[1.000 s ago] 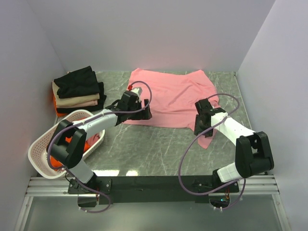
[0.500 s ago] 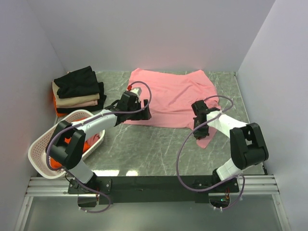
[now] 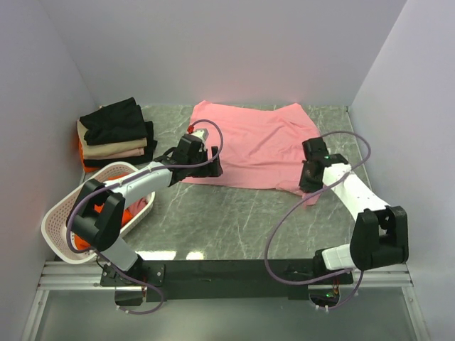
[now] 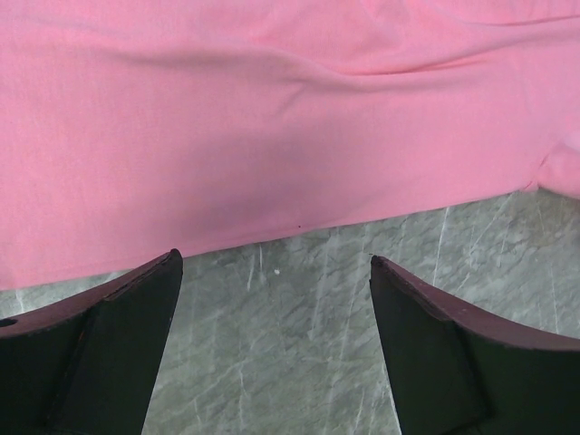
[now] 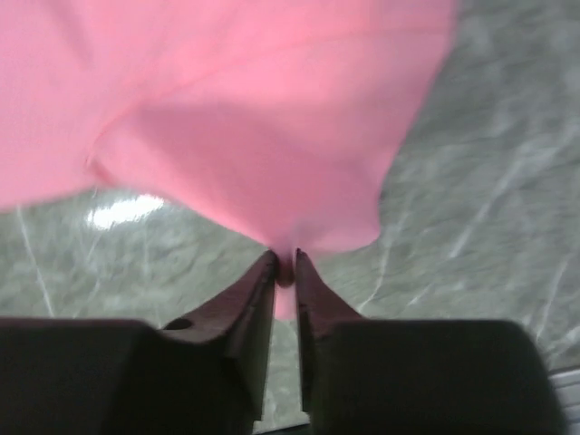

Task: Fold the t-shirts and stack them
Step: Flatten the tshirt out

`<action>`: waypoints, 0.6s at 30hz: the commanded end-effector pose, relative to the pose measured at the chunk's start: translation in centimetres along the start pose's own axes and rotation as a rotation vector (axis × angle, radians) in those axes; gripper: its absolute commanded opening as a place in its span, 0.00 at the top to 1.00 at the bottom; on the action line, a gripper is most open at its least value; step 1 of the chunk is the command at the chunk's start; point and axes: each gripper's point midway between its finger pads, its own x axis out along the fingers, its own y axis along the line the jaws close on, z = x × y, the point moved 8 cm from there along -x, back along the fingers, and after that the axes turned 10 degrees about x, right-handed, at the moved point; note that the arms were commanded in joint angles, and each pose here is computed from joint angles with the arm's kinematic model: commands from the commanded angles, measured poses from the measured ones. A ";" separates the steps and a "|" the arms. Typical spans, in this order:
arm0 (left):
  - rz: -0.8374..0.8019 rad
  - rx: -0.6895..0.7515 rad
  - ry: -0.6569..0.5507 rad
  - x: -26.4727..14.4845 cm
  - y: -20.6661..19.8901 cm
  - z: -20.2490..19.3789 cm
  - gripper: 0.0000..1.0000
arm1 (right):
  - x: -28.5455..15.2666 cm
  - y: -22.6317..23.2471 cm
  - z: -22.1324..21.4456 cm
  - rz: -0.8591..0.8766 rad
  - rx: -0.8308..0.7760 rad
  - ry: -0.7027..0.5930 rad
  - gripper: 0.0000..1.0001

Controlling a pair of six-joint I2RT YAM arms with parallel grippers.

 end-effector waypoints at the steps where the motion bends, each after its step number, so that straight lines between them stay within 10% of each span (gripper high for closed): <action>1: -0.025 0.025 -0.040 -0.9 -0.3 1.1 0.10 | 0.2 -1.5 1.7 -0.111 0.044 -0.049 0.76; 6: -0.016 0.029 -0.047 -1.3 -0.3 1.3 0.09 | 0.4 -2.5 3.2 -0.267 0.068 -0.104 0.58; 18: -0.039 0.023 -0.039 -1.1 -0.5 1.3 0.10 | -2.0 2.5 -2.0 0.164 -0.067 -0.015 0.57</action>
